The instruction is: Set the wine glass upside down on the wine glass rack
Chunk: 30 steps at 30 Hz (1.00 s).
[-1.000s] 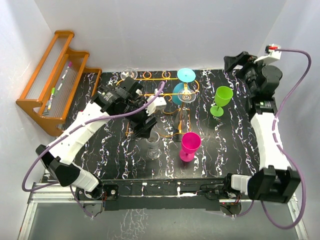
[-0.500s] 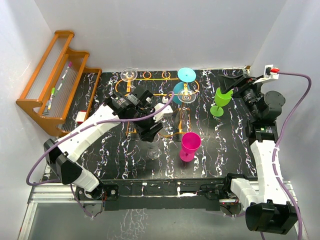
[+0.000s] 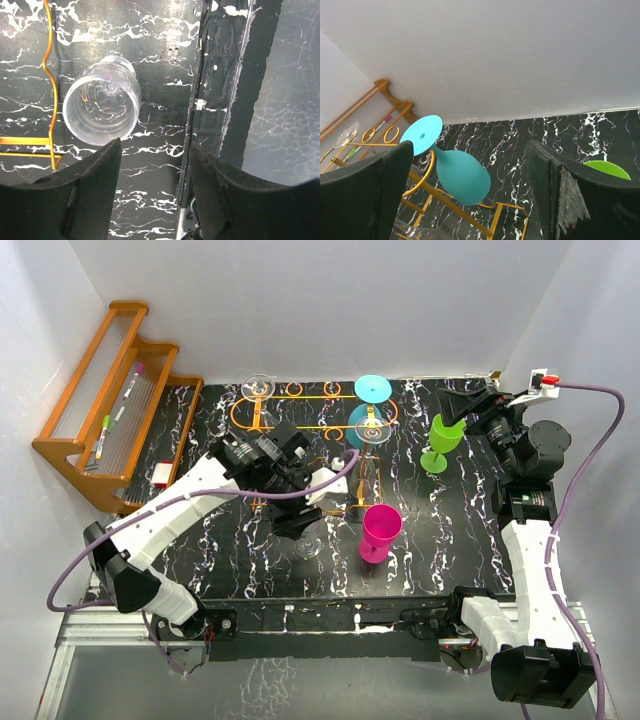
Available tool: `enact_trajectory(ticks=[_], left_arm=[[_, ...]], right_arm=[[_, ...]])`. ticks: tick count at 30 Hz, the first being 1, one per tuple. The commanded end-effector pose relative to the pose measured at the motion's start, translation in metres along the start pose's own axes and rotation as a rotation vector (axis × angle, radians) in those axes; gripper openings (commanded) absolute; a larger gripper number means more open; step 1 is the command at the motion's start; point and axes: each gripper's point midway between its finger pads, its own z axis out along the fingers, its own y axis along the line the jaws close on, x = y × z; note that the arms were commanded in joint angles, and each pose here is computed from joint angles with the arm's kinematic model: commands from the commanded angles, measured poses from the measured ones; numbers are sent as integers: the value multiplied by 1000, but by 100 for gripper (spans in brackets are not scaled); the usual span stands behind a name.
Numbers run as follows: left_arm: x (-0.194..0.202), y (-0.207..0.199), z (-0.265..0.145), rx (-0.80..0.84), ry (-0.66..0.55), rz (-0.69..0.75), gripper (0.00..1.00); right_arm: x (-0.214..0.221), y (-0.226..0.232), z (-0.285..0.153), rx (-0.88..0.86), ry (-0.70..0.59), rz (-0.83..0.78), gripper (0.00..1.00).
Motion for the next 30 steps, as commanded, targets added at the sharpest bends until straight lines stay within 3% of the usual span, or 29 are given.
enact_trajectory(ticks=[1, 14, 30], left_arm=[[2, -14, -18, -8, -28, 162, 54], [-7, 6, 10, -117, -61, 292, 48], [2, 8, 30, -75, 18, 279, 48]], right_arm=[[-32, 15, 0, -25, -78, -44, 98], [-47, 26, -5, -37, -108, -50, 98], [-50, 34, -16, -35, -132, -114, 98]])
